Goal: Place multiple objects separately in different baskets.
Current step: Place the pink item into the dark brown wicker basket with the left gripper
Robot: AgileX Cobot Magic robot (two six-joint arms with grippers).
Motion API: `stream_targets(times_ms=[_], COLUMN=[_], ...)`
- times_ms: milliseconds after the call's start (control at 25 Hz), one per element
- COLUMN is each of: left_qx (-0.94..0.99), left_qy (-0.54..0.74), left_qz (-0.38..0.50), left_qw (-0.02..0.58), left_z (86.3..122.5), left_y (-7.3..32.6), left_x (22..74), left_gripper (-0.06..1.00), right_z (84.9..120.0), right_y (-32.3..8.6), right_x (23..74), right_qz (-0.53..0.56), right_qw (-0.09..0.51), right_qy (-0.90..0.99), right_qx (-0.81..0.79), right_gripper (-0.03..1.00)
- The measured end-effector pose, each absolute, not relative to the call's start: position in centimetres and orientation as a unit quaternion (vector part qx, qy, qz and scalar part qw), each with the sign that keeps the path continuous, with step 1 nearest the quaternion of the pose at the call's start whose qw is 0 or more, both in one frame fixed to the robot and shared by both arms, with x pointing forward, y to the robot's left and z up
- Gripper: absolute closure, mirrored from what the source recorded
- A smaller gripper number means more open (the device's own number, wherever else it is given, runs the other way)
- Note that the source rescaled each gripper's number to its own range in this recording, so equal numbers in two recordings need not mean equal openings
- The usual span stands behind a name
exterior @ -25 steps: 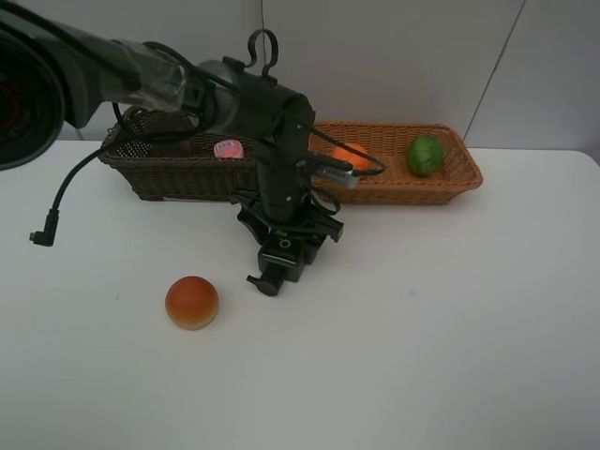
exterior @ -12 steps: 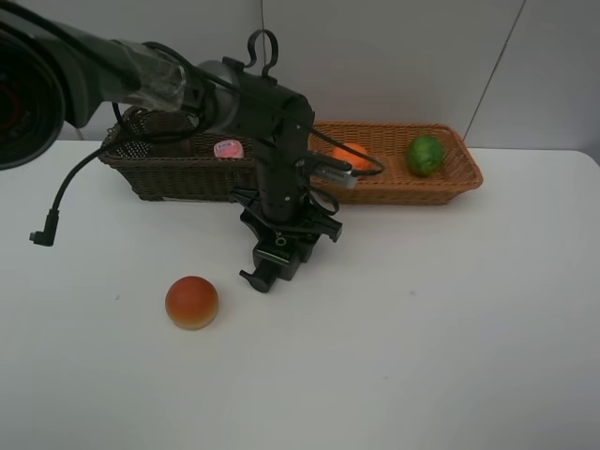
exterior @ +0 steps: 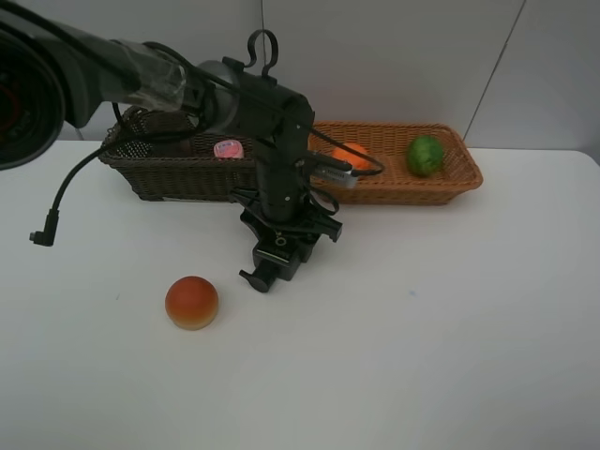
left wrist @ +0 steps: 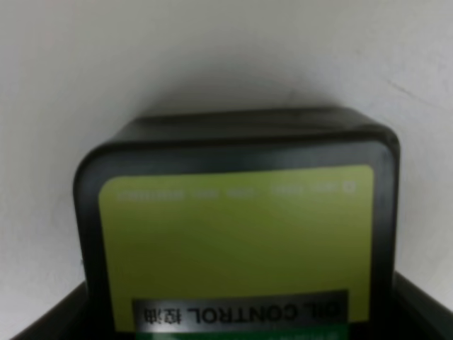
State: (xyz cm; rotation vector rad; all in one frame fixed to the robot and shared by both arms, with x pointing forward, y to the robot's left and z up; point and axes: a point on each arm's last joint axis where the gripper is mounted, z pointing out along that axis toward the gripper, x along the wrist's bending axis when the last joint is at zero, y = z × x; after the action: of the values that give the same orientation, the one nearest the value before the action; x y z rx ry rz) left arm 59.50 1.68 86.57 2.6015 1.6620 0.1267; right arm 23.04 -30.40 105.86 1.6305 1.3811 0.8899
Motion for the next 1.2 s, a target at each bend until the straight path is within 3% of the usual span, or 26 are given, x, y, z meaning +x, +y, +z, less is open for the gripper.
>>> stream_targets(times_ms=[360, 880, 1200], left_qx=[0.841, 0.814, 0.775], left_qy=[0.538, 0.553, 0.573], left_qz=[0.043, 0.087, 0.15], left_qw=[0.033, 0.152, 0.219], left_z=[87.2, 98.5, 101.9], left_y=[1.7, 3.7, 7.7], left_x=[59.5, 60.2, 63.8], left_gripper=[0.12, 0.12, 0.12], right_z=[105.9, 105.9, 105.9], right_y=[-30.4, -30.4, -30.4], right_x=[23.0, 23.0, 23.0], right_qz=[0.352, 0.352, 0.352], right_qw=[0.402, 0.402, 0.402], right_qy=[0.546, 0.546, 0.546], right_qx=[0.645, 0.645, 0.645], right_gripper=[0.3, 0.3, 0.3])
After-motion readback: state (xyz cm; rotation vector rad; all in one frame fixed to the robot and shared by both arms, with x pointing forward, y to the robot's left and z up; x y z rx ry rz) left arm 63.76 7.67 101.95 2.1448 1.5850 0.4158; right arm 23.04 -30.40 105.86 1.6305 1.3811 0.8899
